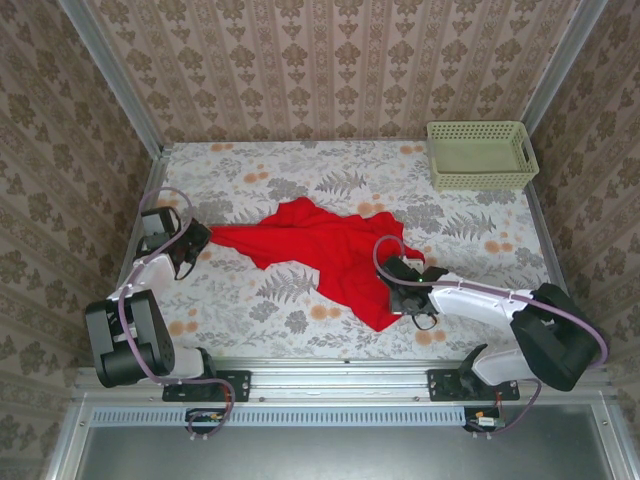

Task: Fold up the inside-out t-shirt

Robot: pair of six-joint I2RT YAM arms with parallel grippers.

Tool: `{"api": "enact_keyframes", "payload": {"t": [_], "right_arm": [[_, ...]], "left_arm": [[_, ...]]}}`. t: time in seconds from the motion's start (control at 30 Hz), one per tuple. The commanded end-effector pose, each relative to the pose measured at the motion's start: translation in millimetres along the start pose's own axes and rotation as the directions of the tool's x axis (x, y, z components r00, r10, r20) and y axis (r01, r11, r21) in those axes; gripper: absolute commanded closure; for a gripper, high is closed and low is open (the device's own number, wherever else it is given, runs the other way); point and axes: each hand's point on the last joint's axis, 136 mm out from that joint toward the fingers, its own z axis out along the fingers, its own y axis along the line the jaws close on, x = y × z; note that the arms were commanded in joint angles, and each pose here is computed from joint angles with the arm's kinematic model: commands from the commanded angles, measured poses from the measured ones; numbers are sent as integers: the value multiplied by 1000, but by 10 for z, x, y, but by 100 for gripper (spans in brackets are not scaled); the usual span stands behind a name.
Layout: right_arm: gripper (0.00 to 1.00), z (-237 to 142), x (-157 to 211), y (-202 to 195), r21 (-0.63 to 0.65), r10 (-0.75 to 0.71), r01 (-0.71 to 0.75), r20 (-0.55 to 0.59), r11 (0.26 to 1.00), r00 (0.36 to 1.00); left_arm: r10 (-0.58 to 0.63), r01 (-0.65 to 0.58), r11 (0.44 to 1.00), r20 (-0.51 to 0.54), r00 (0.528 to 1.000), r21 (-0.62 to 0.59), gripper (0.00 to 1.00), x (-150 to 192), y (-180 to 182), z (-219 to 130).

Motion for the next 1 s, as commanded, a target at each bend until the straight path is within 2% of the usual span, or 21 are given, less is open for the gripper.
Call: {"api": "enact_keyframes", "payload": {"t": [0.0, 0.03, 0.13, 0.27, 0.33, 0.4, 0.5, 0.7, 0.83, 0.97], "right_arm": [[100, -381, -215, -212, 67, 52, -57, 76, 996, 996], [100, -544, -305, -259, 67, 66, -73, 106, 995, 992], [100, -1334, -767, -500, 61, 88, -110, 292, 992, 952], [100, -2530, -1395, -1022, 172, 13, -128, 548, 977, 836], [100, -3000, -1629, -1166, 231, -48, -126, 624, 965, 780], [100, -3392, -1819, -1162, 223, -80, -97, 670, 970, 738], [100, -3814, -1971, -1176, 190, -82, -80, 717, 979, 692], [100, -4549, -2058, -1389, 123, -46, -98, 821, 988, 569], [100, -4992, -1992, -1460, -13, 36, -52, 877, 999, 479], [100, -5513, -1831, -1637, -172, 165, -9, 924, 985, 345]], "left_arm": [[-24, 24, 1000, 12, 1000, 2, 100, -77, -57, -86], [-25, 25, 1000, 20, 999, 3, 100, -110, -82, -124], [-20, 18, 999, 75, 997, 31, 100, -292, -243, -336], [9, -32, 993, 193, 981, 115, 100, -584, -608, -783], [32, -78, 982, 253, 967, 173, 100, -687, -849, -1032], [58, -138, 958, 305, 951, 250, 100, -749, -1143, -1306], [99, -235, 915, 384, 918, 327, 100, -777, -1509, -1750], [191, -430, 811, 515, 836, 397, 100, -672, -2048, -2573], [221, -511, 742, 561, 798, 434, 100, -568, -2338, -3035], [229, -587, 669, 625, 746, 456, 100, -435, -2597, -3550]]}}
